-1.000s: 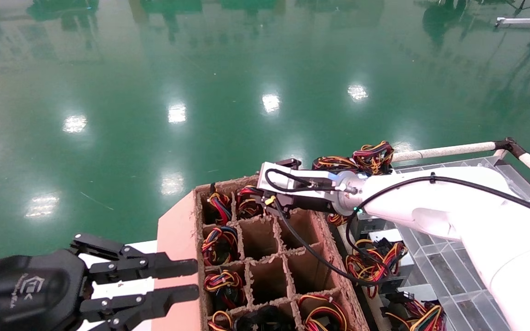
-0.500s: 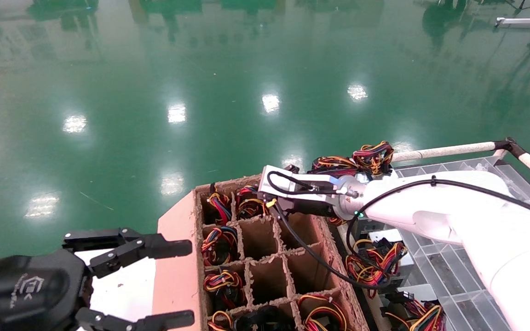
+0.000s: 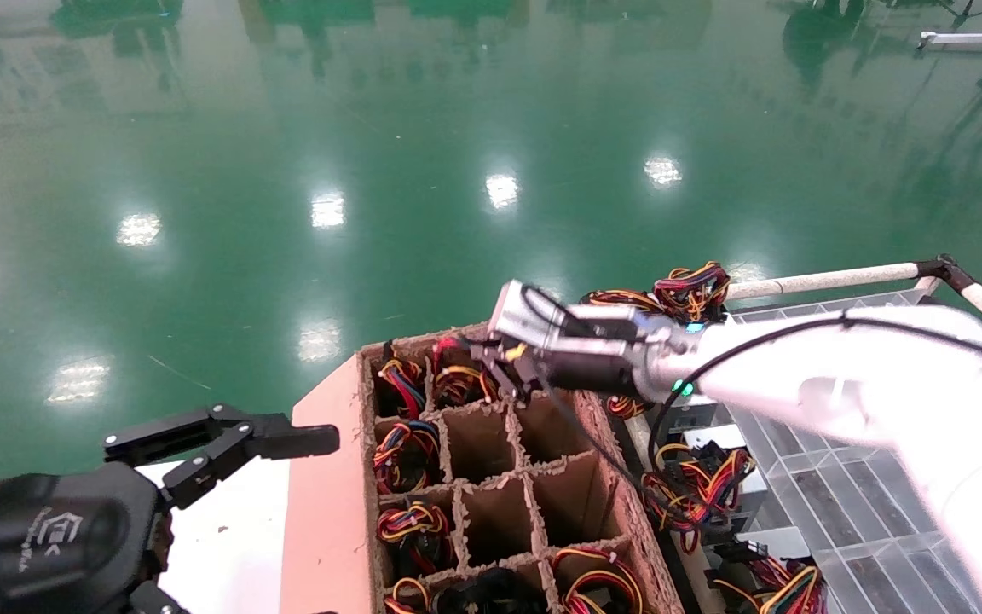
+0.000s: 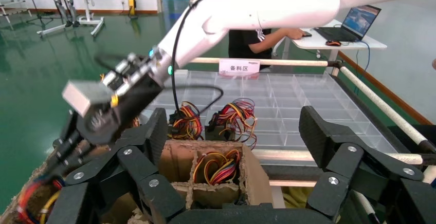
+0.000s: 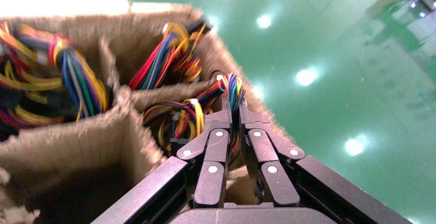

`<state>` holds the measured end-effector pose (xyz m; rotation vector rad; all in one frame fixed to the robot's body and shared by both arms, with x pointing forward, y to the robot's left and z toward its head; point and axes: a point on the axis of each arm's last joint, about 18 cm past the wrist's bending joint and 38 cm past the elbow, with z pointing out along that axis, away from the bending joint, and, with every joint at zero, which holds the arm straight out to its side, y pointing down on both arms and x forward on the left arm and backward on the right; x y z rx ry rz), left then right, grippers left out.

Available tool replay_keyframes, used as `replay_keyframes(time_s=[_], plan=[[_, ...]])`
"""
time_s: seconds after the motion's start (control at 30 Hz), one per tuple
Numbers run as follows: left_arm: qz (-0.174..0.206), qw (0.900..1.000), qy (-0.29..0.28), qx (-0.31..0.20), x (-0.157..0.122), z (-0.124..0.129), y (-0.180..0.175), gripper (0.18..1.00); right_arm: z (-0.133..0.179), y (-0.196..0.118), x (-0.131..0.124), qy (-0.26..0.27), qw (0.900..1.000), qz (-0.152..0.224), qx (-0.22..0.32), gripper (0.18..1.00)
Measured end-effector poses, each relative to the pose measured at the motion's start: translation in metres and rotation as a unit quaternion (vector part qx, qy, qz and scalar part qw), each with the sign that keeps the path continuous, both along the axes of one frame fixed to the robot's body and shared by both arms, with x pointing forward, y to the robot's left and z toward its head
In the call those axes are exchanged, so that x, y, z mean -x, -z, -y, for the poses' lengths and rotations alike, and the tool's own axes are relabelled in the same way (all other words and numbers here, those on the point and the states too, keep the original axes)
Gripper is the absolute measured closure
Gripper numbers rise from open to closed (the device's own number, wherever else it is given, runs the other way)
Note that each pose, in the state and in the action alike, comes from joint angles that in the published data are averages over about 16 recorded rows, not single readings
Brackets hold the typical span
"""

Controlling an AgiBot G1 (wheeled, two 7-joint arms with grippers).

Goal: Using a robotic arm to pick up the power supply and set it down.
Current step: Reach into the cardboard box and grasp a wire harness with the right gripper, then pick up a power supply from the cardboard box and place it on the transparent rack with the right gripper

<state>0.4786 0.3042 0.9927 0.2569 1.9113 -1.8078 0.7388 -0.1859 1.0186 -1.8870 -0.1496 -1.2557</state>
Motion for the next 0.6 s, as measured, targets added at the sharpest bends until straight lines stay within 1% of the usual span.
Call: replay_keyframes(time_s=[0.1, 0.23, 0.4, 0.6], plan=[[0.000, 1.0000, 0.000, 0.000, 0.000, 0.000, 0.000, 0.288, 0.007, -0.017, 0.007, -0.010, 1.000, 0.007, -0.017, 0.977], [0.000, 1.0000, 0.000, 0.000, 0.000, 0.000, 0.000, 0.240, 0.020, -0.045, 0.019, -0.023, 0.999, 0.025, -0.037, 0.979], [0.000, 1.0000, 0.000, 0.000, 0.000, 0.000, 0.000, 0.203, 0.041, -0.085, 0.039, -0.034, 0.996, 0.059, -0.056, 0.980], [0.000, 1.0000, 0.000, 0.000, 0.000, 0.000, 0.000, 0.186, 0.076, -0.132, 0.070, -0.033, 0.991, 0.107, -0.072, 0.980]])
